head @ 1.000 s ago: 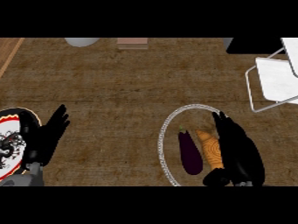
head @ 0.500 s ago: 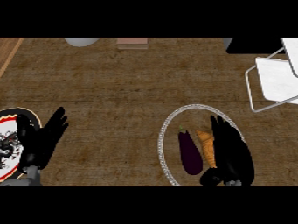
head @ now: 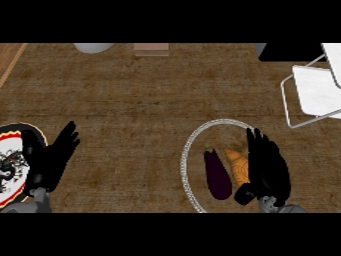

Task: Pick the croissant from the placemat and place it in the tiered shelf

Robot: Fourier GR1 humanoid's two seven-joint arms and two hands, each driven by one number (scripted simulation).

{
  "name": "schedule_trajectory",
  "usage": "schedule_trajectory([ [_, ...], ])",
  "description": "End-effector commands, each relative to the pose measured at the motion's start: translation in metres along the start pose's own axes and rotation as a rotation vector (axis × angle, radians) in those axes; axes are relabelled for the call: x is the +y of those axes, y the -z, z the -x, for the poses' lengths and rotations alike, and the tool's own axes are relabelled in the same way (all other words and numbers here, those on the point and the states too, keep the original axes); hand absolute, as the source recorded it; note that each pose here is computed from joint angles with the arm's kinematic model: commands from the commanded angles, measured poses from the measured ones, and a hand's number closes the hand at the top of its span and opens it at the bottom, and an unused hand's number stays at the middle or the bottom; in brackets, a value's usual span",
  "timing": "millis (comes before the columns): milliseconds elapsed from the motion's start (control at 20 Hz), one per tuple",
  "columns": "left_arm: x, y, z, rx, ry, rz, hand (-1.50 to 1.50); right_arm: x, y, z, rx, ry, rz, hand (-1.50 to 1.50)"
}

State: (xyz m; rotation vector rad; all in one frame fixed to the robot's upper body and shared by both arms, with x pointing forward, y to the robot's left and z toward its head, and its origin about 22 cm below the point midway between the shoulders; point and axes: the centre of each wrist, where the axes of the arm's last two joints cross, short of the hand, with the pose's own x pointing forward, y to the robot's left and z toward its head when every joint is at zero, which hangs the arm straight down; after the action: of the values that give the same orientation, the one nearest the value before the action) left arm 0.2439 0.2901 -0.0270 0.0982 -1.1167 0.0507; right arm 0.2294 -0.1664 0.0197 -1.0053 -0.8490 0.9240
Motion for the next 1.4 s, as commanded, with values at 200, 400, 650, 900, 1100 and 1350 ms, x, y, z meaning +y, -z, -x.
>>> schedule_trajectory([
  [200,-0.008,0.006,0.006,-0.003,0.006,-0.005,0.0,0.001,0.006,0.004,-0.029,0.048,0.028,-1.5],
  [400,0.005,-0.009,0.004,-0.001,-0.007,0.005,0.0,0.038,0.019,-0.003,-0.055,0.034,0.03,-1.5],
  [650,0.012,0.003,0.005,0.007,0.0,0.012,0.0,0.05,0.026,0.012,-0.125,-0.138,-0.179,1.5],
  [900,0.004,-0.005,-0.011,-0.003,0.007,-0.005,0.0,0.048,0.018,0.007,-0.211,-0.091,-0.154,1.5],
  [1100,0.008,-0.001,0.014,-0.001,-0.001,0.001,0.0,0.062,0.02,0.018,-0.264,-0.049,-0.117,1.5],
  [1350,0.003,-0.003,0.004,-0.004,-0.007,0.001,0.0,0.015,0.024,0.038,-0.351,0.108,-0.14,1.5],
])
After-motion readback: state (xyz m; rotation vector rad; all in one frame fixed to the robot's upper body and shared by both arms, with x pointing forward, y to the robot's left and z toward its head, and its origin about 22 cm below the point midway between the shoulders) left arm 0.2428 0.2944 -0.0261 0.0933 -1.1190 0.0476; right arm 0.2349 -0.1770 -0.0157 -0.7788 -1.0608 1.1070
